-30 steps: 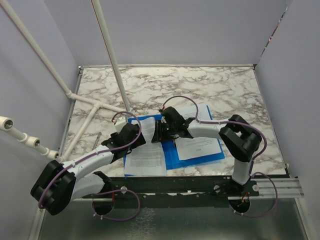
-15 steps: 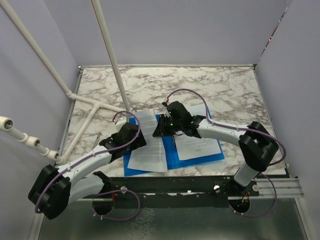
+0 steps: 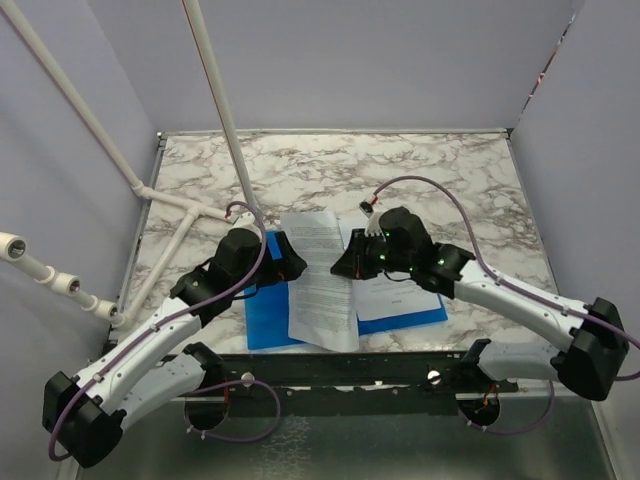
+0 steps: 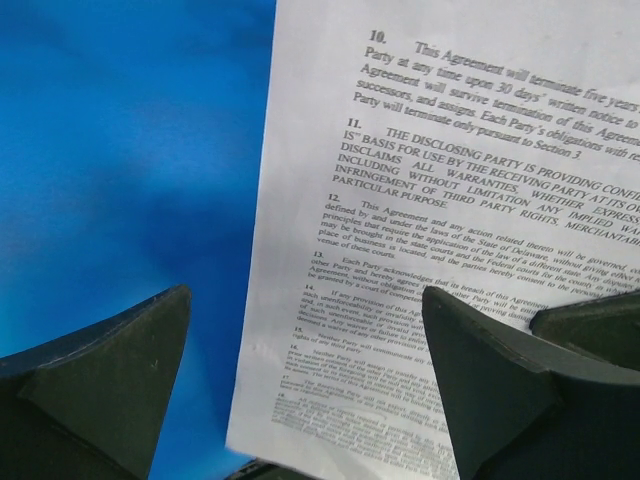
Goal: Put the files into the folder
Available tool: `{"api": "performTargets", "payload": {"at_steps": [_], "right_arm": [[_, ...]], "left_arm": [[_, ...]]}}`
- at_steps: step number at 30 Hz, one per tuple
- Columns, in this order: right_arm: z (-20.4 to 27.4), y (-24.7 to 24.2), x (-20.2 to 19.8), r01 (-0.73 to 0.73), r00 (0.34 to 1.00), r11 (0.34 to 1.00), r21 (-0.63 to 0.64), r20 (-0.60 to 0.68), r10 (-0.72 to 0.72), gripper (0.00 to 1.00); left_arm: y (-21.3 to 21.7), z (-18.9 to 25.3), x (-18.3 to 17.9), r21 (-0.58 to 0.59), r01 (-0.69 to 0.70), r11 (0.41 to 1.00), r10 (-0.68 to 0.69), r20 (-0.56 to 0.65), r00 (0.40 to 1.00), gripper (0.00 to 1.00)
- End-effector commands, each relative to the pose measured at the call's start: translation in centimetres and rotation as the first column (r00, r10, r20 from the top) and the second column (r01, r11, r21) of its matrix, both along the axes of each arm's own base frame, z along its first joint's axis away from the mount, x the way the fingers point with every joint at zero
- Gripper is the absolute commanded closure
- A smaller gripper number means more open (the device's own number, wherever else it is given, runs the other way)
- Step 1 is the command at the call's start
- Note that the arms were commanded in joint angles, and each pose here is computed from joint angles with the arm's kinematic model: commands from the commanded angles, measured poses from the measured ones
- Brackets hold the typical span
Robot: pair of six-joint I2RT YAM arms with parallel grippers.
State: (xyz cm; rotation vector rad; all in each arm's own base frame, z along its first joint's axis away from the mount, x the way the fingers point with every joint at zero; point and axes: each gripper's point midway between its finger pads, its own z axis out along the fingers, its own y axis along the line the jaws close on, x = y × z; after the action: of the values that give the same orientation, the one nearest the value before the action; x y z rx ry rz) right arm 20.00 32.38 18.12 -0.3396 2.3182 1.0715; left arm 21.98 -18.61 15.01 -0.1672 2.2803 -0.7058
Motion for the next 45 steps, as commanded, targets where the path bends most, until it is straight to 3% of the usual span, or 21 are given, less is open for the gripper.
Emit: {"api": "performTargets", "payload": {"at_steps": [1,11,15,20,28,39,42,43,44,45], "right_arm": [[1.1,-2.6,-1.7,0.002,0.999,1.0,-0.019,0.041,-0.001,0.82],[7.1,-5.3,-5.3,-0.055,0.991,0.992,0.115,0.129,0.04,0.82],[9.4,-5.3,-6.6,-0.108,0.985,0.978,0.178,0.155,0.08,0.82],[11.2,-4.8,-7.1,-0.144,0.979,0.964,0.224,0.173,0.106,0.82],[13.9,-3.5,-7.7,-0.219,0.966,0.928,0.303,0.2,0.163,0.82],[16.6,-4.2,-8.3,-0.242,0.951,0.908,0.342,0.27,0.152,0.82],[16.4,-4.2,-8.3,-0.241,0.951,0.908,0.342,0.268,0.152,0.82],[16.2,-4.1,-8.3,-0.243,0.951,0.908,0.341,0.267,0.154,0.82],[16.1,-4.1,-8.3,-0.246,0.951,0.908,0.34,0.266,0.158,0.82],[16.1,-4.1,-8.3,-0.248,0.951,0.907,0.341,0.266,0.16,0.82]], "left_arm": [[-1.3,3.2,-1.7,-0.062,0.143,0.988,-0.14,0.047,0.989,0.01],[-3.8,8.3,-5.2,-0.186,0.404,0.896,-0.366,0.206,0.907,0.01],[-4.8,10.6,-6.7,-0.249,0.493,0.834,-0.426,0.276,0.861,0.01],[-5.9,13.5,-9.2,-0.339,0.614,0.712,-0.492,0.383,0.782,0.01],[-5.8,14.6,-10.9,-0.345,0.676,0.651,-0.532,0.427,0.731,0.06],[-5.7,15.3,-12.0,-0.366,0.707,0.605,-0.534,0.472,0.701,0.43],[-5.7,15.5,-12.3,-0.38,0.717,0.585,-0.534,0.484,0.693,0.63],[-5.7,16.0,-12.3,-0.383,0.721,0.577,-0.526,0.501,0.687,0.74],[-5.7,16.1,-12.3,-0.388,0.722,0.573,-0.52,0.508,0.686,0.92],[-5.7,16.3,-12.3,-0.392,0.719,0.573,-0.513,0.513,0.689,1.0]]}}
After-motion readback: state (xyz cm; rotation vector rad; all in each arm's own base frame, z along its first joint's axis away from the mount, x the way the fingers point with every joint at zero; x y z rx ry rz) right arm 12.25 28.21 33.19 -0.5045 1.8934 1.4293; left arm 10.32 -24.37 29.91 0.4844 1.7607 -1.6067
